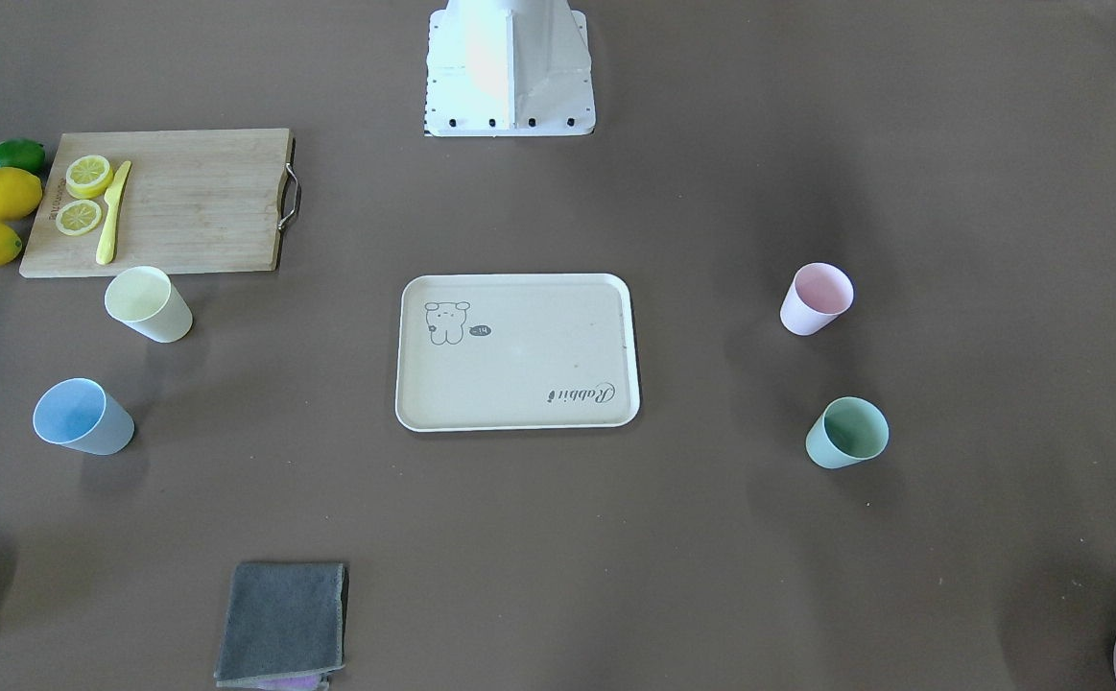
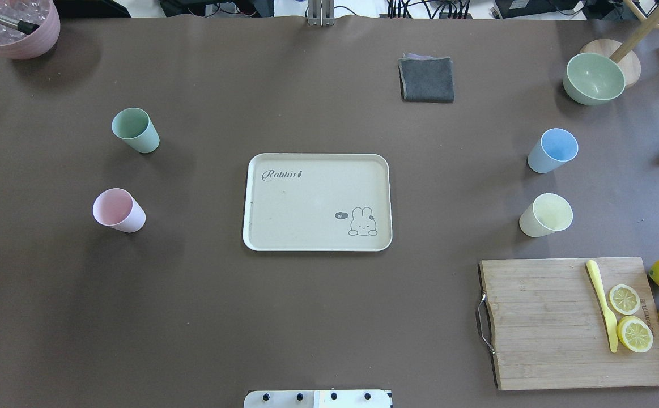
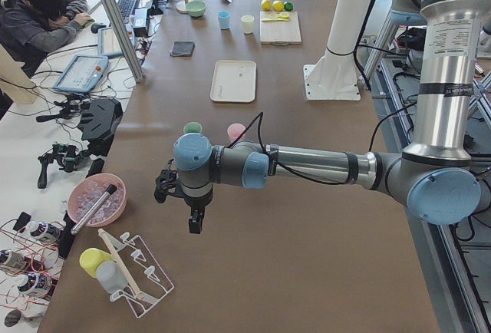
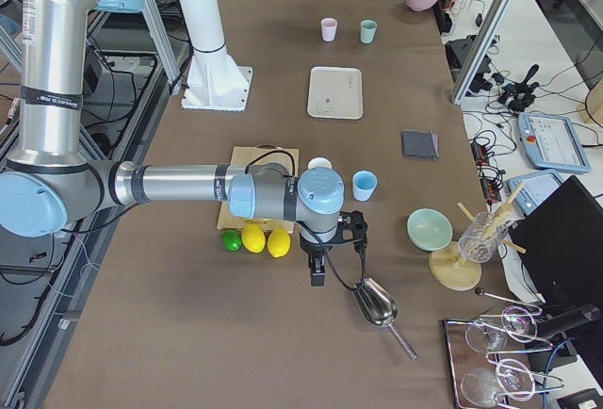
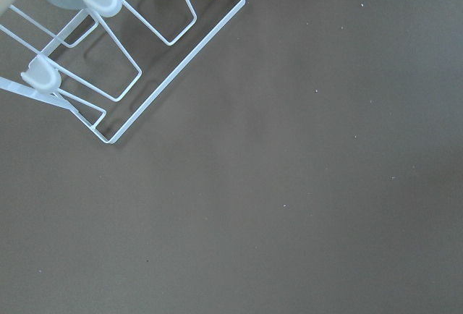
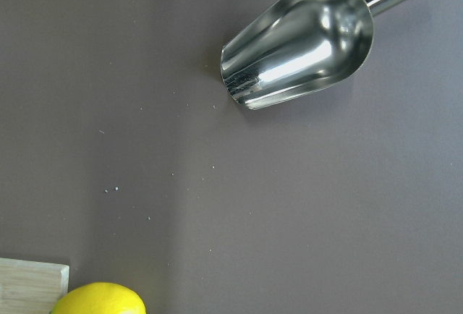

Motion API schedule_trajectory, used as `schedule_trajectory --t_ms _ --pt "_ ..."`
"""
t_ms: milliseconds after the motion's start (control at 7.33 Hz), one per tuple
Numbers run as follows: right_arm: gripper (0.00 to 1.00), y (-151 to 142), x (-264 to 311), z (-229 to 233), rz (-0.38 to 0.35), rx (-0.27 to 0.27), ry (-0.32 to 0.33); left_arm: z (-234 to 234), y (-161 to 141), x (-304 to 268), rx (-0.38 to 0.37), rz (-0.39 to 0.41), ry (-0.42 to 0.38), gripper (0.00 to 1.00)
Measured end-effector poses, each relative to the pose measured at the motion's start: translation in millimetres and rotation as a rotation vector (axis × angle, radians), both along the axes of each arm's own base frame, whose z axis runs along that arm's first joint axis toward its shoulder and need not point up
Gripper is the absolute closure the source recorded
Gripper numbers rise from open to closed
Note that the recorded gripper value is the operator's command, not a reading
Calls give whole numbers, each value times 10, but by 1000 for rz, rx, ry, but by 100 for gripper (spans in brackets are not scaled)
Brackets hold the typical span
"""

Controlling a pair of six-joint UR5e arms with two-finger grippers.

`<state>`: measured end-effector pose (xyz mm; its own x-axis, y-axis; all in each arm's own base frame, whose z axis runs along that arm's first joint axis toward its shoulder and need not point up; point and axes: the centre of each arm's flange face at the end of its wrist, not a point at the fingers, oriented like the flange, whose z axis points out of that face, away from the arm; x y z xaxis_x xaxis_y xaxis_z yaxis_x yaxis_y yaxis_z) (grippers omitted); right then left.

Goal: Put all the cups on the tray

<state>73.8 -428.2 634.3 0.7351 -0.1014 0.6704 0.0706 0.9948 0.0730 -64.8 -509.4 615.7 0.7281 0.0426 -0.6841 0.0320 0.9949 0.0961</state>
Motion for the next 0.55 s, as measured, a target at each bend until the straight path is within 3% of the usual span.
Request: schedule_trajectory --t_ms 545 --pt "0 -8 2 -60 1 13 -1 -220 2 9 49 2 2 2"
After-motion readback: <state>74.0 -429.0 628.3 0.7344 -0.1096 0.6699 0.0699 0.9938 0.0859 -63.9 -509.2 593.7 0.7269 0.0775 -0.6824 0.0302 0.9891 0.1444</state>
